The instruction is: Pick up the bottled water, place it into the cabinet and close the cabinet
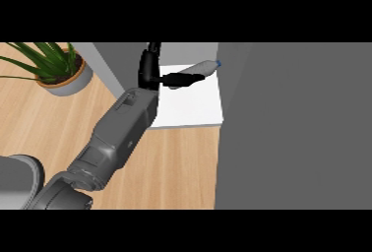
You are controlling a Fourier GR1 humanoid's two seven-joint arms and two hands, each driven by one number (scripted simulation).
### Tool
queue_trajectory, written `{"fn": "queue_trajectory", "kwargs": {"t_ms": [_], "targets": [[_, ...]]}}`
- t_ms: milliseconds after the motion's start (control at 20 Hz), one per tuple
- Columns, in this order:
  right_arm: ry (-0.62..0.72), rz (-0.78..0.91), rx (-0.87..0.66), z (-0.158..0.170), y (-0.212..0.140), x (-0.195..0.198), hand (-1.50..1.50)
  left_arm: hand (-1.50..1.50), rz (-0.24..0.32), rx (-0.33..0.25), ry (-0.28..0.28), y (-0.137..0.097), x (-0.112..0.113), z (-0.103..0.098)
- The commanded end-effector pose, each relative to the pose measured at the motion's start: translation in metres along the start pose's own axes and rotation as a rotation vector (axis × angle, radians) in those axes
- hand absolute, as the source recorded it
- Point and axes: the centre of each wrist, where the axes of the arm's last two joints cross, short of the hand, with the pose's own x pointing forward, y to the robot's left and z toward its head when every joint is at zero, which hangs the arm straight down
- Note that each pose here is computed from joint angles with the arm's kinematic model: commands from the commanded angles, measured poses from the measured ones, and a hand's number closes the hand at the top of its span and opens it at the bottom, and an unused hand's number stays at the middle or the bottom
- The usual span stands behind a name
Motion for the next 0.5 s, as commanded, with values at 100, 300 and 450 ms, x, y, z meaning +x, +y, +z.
{"fn": "queue_trajectory", "kwargs": {"t_ms": [100, 300, 450], "targets": [[-0.002, -0.001, -0.025, 0.008, 0.007, -0.001, -1.50, -1.50, 0.089, -0.012, -0.023, 0.040, -0.032, 0.022], [0.002, 0.010, -0.036, 0.008, 0.000, 0.002, -1.50, -1.50, 0.134, -0.034, -0.052, 0.030, -0.019, 0.016], [-0.001, 0.000, -0.046, 0.007, -0.001, 0.005, -1.50, -1.50, 0.167, -0.058, -0.037, 0.030, -0.021, 0.021]]}}
